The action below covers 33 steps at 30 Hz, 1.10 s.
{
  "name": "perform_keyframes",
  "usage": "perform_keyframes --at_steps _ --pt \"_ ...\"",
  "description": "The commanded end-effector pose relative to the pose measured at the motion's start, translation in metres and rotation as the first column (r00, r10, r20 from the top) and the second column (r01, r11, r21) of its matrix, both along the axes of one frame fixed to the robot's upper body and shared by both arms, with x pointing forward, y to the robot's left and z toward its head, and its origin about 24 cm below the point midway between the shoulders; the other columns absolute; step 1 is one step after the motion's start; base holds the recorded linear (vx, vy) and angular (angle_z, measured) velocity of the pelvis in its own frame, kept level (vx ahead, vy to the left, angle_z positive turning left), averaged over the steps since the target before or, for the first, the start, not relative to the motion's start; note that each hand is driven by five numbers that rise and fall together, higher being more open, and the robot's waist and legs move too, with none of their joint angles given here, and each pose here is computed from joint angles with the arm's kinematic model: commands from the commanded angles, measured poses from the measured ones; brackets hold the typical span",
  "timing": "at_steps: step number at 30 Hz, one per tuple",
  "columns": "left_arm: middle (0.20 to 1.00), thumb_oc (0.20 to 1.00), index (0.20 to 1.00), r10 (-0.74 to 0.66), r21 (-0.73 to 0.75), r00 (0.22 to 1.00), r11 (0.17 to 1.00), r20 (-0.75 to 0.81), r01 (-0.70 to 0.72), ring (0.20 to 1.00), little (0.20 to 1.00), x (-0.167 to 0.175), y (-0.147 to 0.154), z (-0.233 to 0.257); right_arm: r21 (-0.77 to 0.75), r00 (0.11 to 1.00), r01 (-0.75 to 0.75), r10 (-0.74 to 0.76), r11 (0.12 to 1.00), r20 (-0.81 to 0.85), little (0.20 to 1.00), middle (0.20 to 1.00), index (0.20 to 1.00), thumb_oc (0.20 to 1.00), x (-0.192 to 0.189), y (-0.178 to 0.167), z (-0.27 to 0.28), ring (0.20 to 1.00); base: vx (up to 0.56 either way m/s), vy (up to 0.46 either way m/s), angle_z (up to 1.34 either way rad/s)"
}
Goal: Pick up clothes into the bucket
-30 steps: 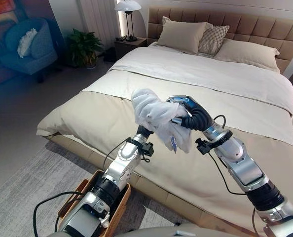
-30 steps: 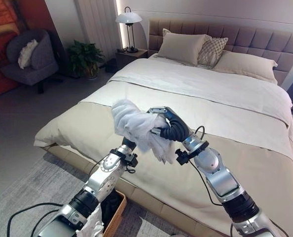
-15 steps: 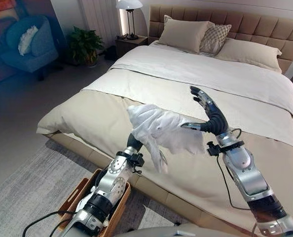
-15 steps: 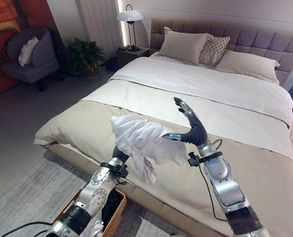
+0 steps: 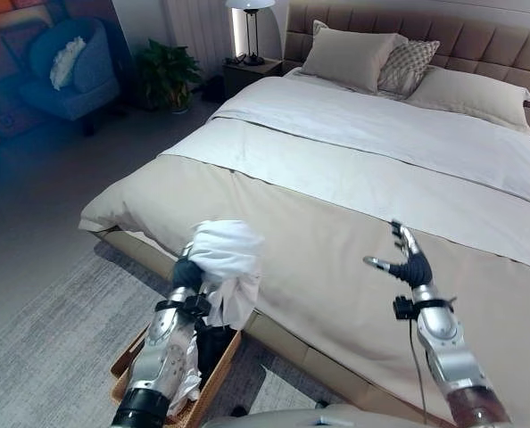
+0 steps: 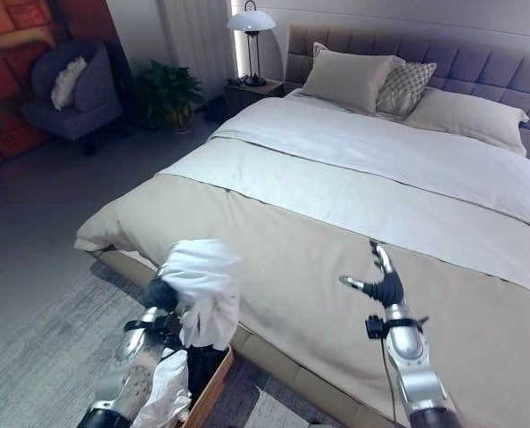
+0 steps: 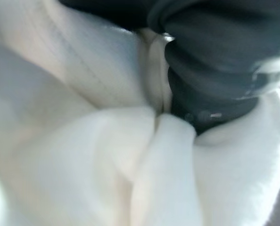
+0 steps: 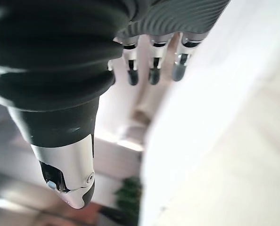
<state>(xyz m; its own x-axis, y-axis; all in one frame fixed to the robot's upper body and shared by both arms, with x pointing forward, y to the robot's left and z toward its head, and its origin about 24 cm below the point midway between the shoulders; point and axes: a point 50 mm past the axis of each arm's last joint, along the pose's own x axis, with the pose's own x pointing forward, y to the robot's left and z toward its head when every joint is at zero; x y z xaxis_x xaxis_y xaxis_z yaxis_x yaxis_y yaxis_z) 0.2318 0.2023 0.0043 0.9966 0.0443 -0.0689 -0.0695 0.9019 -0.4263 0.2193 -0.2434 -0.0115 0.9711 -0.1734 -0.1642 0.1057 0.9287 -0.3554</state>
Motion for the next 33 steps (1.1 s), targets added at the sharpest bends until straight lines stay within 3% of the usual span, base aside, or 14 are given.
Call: perform_keyframes --at_steps 1,6,11,20,26,33 --pt "0.200 0.200 0.200 0.082 0.009 0.977 0.996 0.198 -0.085 0.200 0.200 0.012 0.016 0.035 0.033 0.995 0.020 -0.023 0.999 0.092 1.000 1.000 1.000 1.000 0.014 -0.001 0.014 1.000 -0.02 0.017 0.10" --pt "0.200 0.200 0.200 0.207 0.018 0.954 0.976 0.216 -0.216 0.200 0.200 0.007 0.040 0.039 0.014 0.997 0.062 -0.061 0.998 -0.049 1.000 1.000 1.000 1.000 -0.001 -0.008 -0.016 1.000 -0.01 0.011 0.02" --pt "0.200 0.200 0.200 0.421 0.088 0.884 0.891 0.204 -0.445 0.200 0.200 -0.003 0.083 0.038 -0.019 0.961 0.100 -0.102 0.995 -0.256 1.000 1.000 1.000 1.000 -0.026 -0.015 -0.056 1.000 -0.05 0.025 -0.02" --pt "0.200 0.200 0.200 0.563 0.373 0.812 0.728 0.153 -0.575 0.200 0.200 -0.011 0.133 0.031 -0.048 0.876 0.048 -0.066 0.998 -0.478 1.000 1.000 1.000 1.000 -0.064 -0.012 -0.097 1.000 -0.08 0.037 -0.02" --pt "0.200 0.200 0.200 0.623 0.459 0.766 0.640 0.158 -0.615 0.200 0.200 -0.008 0.155 0.037 -0.082 0.862 -0.014 -0.029 0.997 -0.505 1.000 1.000 1.000 1.000 -0.069 -0.012 -0.100 1.000 -0.09 0.024 -0.04" --pt "0.200 0.200 0.200 0.651 0.517 0.730 0.561 0.207 -0.647 0.200 0.200 0.016 0.173 0.063 -0.123 0.909 -0.037 -0.017 0.992 -0.417 1.000 1.000 1.000 1.000 -0.050 -0.013 -0.086 1.000 -0.11 0.005 -0.07"
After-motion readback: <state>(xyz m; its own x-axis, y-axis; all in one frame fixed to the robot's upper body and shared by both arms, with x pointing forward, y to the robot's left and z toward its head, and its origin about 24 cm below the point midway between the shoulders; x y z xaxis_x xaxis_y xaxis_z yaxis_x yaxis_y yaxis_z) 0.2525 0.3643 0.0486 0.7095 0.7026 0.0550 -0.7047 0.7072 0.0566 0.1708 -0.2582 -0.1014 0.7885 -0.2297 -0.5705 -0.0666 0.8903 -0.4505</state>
